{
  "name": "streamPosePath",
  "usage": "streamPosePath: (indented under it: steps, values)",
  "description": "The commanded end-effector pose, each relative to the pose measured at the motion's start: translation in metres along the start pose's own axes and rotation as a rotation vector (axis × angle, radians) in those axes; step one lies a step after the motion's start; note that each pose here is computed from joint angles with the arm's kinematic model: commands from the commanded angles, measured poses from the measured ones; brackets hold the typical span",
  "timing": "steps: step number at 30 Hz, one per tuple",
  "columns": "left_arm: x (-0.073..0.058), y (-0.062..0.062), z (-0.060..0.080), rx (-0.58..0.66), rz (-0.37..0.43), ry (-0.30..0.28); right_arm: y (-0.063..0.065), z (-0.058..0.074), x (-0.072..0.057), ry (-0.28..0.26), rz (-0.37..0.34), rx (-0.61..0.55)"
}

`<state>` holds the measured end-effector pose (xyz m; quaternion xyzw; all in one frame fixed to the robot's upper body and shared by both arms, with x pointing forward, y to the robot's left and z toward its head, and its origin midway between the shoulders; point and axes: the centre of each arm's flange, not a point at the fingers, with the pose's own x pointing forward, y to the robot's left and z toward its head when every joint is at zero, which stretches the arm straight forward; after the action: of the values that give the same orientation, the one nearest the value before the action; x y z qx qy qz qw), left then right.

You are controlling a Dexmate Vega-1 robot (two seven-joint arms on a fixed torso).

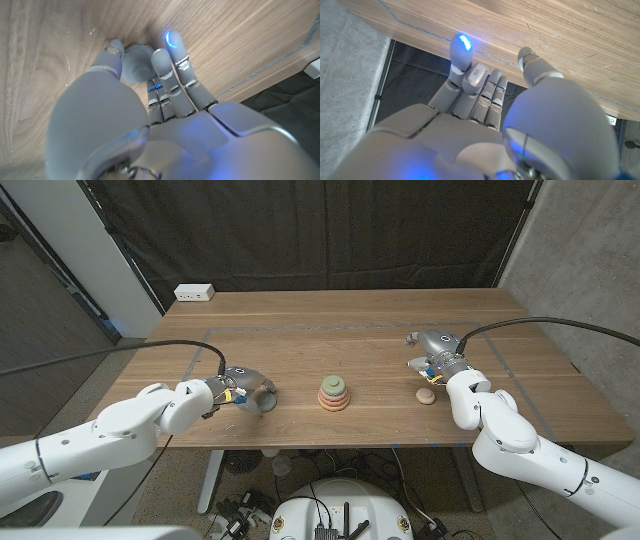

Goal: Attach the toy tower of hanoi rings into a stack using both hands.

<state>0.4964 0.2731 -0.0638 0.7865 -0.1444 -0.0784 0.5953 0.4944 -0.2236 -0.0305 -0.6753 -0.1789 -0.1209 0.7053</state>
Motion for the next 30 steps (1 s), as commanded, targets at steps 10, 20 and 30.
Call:
streamPosePath:
  steps: [10,20,30]
  values:
    - [0.002,-0.024,0.003,-0.061,-0.029,0.012,0.000,0.003,0.001,-0.006,0.015,-0.008]
    - [-0.001,-0.033,0.006,-0.090,-0.050,0.028,0.001,0.005,0.003,-0.013,0.022,-0.004]
    - [-0.001,-0.038,0.008,-0.118,-0.045,0.036,0.001,0.006,0.007,-0.017,0.023,-0.001]
